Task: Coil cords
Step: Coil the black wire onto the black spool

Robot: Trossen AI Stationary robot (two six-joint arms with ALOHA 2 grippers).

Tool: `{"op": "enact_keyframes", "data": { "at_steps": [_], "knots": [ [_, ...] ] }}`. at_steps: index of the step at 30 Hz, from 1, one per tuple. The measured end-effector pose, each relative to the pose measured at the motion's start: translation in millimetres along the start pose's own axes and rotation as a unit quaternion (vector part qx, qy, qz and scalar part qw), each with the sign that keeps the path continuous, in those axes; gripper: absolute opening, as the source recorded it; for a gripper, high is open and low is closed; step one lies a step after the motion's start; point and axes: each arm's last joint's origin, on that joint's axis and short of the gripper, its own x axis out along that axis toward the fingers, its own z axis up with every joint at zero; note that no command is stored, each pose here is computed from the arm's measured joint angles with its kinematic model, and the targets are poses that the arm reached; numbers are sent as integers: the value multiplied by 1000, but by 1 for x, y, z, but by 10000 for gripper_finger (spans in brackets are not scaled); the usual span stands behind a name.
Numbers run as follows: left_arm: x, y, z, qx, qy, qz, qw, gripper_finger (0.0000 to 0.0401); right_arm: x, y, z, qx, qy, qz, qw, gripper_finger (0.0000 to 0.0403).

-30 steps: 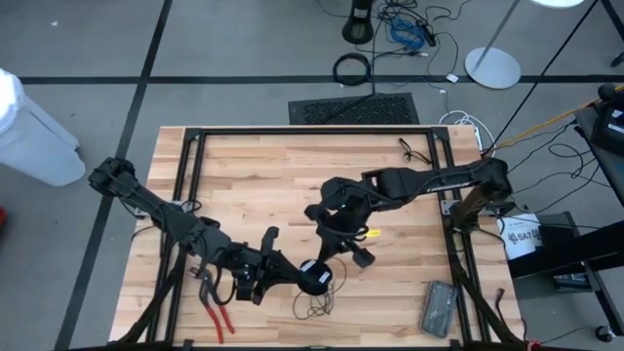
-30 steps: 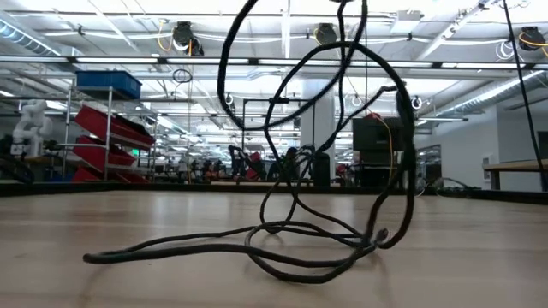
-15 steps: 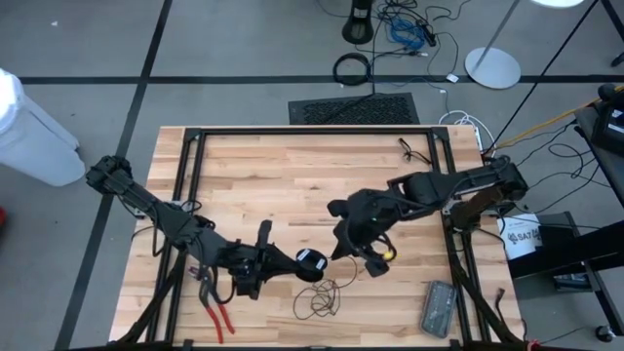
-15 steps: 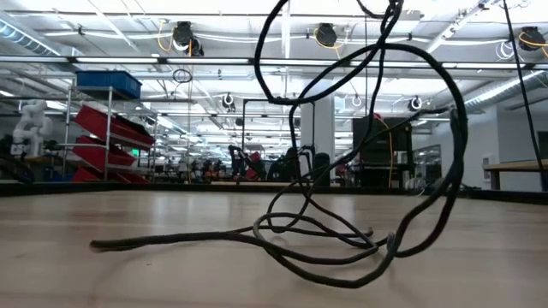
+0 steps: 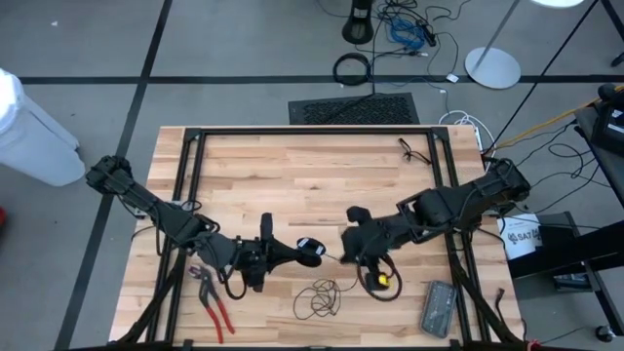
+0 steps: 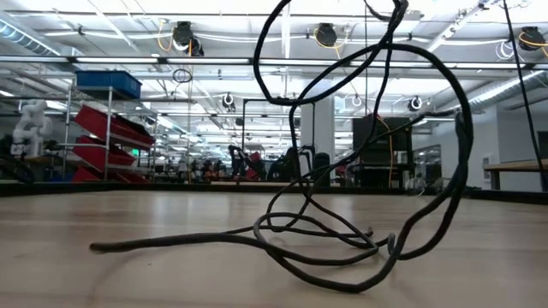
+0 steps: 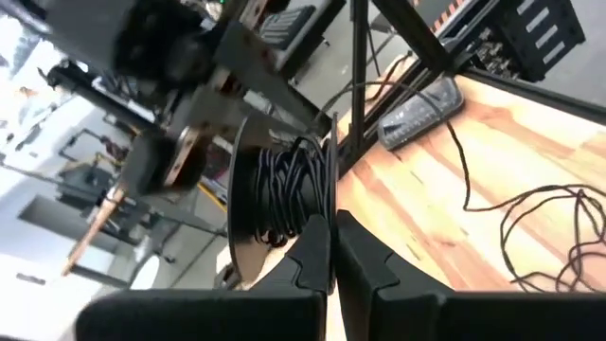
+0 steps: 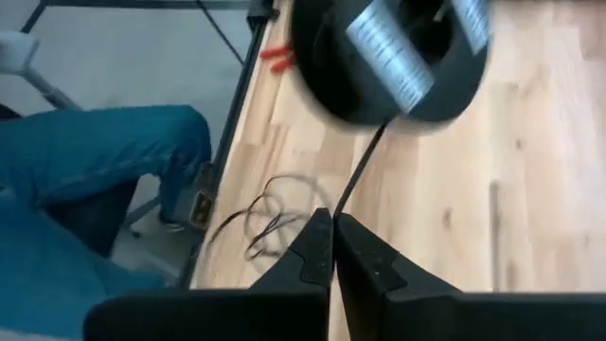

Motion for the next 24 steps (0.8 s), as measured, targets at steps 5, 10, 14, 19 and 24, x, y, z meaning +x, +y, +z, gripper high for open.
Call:
{"op": "enact_keyframes", "data": {
  "at_steps": [5, 10, 14, 19, 24],
  "knots": [
    [0, 4, -6, -39, 21, 2, 999, 8, -2, 12, -14, 46, 48, -12, 998, 40],
    [0, 7, -14, -70, 52, -1, 996, 8, -6, 28, -33, 79, 57, -114, 989, 83],
    [-1, 8, -21, -90, 77, -8, 993, 8, -2, 57, -50, 66, -12, -201, 977, 104],
    [-5, 8, -26, -114, 98, -16, 988, 8, 33, 89, -74, 45, -108, -253, 960, 109],
    [-11, 12, -26, -151, 98, -15, 983, 8, 89, 104, -92, 25, -143, -262, 954, 109]
  ]
}}
